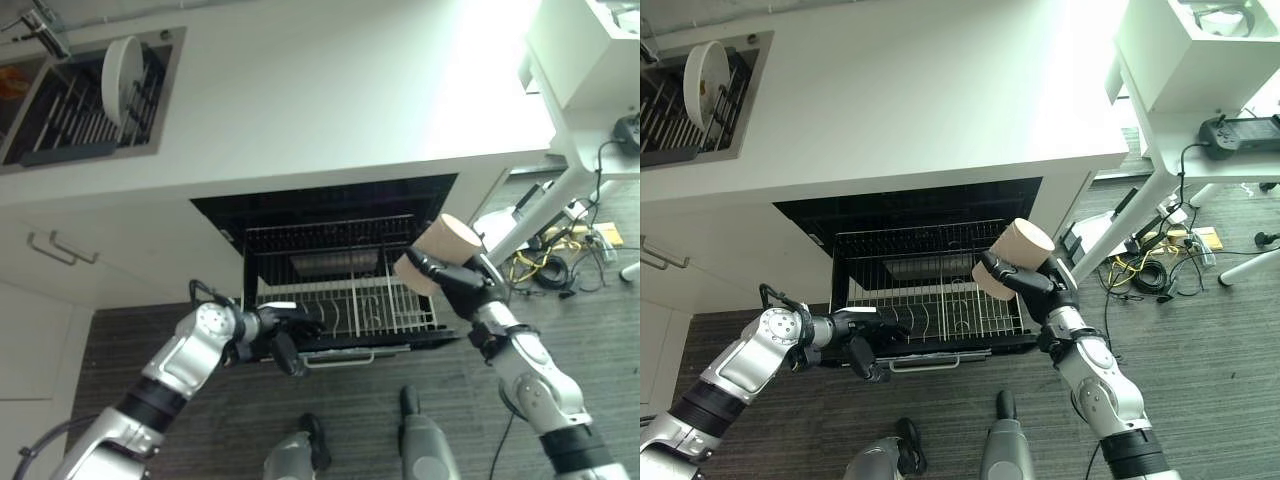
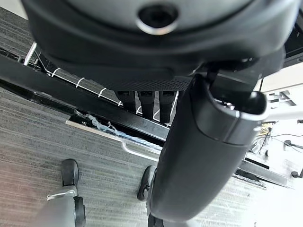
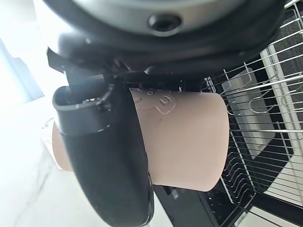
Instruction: Place the dishes in the dishwasher.
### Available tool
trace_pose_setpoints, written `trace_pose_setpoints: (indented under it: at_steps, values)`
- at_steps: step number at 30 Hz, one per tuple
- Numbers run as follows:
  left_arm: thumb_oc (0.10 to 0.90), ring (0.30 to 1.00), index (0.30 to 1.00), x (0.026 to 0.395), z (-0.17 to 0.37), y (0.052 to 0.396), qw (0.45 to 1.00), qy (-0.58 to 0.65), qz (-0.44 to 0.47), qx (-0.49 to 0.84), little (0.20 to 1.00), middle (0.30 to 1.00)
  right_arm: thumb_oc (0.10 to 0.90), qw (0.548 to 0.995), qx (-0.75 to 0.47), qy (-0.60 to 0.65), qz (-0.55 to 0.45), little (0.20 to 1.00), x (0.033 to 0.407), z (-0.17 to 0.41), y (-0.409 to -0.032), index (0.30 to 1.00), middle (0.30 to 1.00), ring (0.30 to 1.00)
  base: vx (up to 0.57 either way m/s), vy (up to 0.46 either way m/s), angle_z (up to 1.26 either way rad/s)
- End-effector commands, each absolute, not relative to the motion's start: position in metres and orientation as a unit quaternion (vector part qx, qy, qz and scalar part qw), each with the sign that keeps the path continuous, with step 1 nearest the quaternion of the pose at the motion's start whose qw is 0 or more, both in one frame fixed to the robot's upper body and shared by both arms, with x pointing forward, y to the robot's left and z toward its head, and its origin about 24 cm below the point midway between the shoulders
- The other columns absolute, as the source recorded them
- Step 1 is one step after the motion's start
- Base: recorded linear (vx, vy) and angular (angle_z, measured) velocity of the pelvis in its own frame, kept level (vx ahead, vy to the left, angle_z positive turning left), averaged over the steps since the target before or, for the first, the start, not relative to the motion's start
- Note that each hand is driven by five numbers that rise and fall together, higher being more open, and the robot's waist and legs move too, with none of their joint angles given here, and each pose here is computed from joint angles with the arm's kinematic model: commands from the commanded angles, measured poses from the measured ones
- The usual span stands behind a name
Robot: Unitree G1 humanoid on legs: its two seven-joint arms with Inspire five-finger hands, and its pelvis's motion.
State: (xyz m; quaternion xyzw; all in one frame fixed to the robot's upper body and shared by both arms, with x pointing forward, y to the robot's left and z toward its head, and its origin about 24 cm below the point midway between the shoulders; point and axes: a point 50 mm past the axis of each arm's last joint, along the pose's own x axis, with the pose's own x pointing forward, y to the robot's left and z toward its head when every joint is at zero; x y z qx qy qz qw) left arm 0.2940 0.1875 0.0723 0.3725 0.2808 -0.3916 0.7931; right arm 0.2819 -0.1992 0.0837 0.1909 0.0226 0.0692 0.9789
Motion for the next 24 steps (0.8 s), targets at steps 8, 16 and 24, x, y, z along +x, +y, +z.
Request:
trace_pose_setpoints:
  at_steps: [8,16,24]
  values:
    - [0.800,0.900,0.900,0.240,0.052,0.175,0.563,0.477,-0.621,0.263,0.900,0.900,0.400,0.964,0.166,-0.142,0.150,0.300,0.289,0.164,-0.178,0.300,0.300,0.300,-0.05,0.003,-0.01]
    - [0.800,0.900,0.900,0.207,0.012,0.173,0.479,0.542,-0.667,0.179,0.900,0.900,0.400,0.964,0.149,-0.136,0.173,0.300,0.297,0.170,-0.173,0.300,0.300,0.300,-0.07,0.005,-0.05]
    - [0.800,0.900,0.900,0.255,0.041,0.161,0.753,0.340,-0.536,0.171,0.900,0.900,0.400,0.972,0.114,-0.131,0.160,0.300,0.301,0.171,-0.182,0.300,0.300,0.300,-0.05,0.019,-0.03]
